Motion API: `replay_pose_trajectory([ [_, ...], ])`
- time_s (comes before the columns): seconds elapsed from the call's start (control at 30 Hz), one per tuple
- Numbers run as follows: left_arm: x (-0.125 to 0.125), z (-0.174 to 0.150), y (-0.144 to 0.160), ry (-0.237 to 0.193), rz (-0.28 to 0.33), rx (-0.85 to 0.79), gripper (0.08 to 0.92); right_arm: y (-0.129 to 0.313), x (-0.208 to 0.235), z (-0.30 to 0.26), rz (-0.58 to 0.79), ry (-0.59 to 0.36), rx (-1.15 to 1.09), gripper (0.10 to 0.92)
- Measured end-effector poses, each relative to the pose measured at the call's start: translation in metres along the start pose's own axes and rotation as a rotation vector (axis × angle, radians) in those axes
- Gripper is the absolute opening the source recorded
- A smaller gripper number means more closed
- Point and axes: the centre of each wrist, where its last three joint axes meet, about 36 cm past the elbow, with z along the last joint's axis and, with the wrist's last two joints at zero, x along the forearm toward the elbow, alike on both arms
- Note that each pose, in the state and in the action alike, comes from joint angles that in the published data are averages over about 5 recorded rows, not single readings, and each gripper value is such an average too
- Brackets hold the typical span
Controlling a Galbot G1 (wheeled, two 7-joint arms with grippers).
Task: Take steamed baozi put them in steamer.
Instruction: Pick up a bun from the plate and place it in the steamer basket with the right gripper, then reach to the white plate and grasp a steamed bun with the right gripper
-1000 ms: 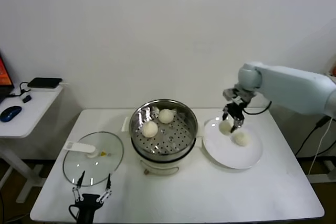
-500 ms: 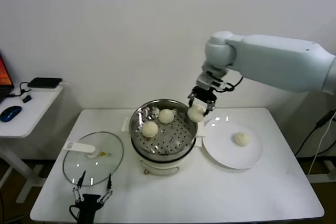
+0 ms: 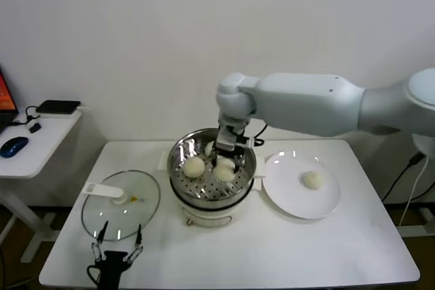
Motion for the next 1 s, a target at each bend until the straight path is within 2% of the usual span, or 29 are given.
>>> replay_pose_trajectory([
  [0.4, -0.003, 0.001, 0.000, -0.002, -0.004, 0.001, 0.823, -0.032, -0.051, -0.007, 0.002, -0.035, 0.047, 0.625],
  [0.57, -0.003, 0.001, 0.000, -0.002, -0.005, 0.000, 0.823, -0.039, -0.055, -0.004, 0.018, -0.041, 0.044, 0.735],
  [0.7, -0.002, 0.001, 0.001, -0.002, -0.006, 0.000, 0.823, -0.039, -0.049, 0.001, 0.028, -0.042, 0.034, 0.810],
  [0.87, -0.001, 0.000, 0.001, -0.001, -0.005, 0.000, 0.823, -0.027, -0.021, 0.023, 0.010, -0.028, -0.027, 0.822],
  [1.0, 0.000, 0.000, -0.001, -0.001, 0.000, 0.000, 0.823, 0.001, 0.009, 0.052, -0.036, -0.028, -0.151, 0.823],
])
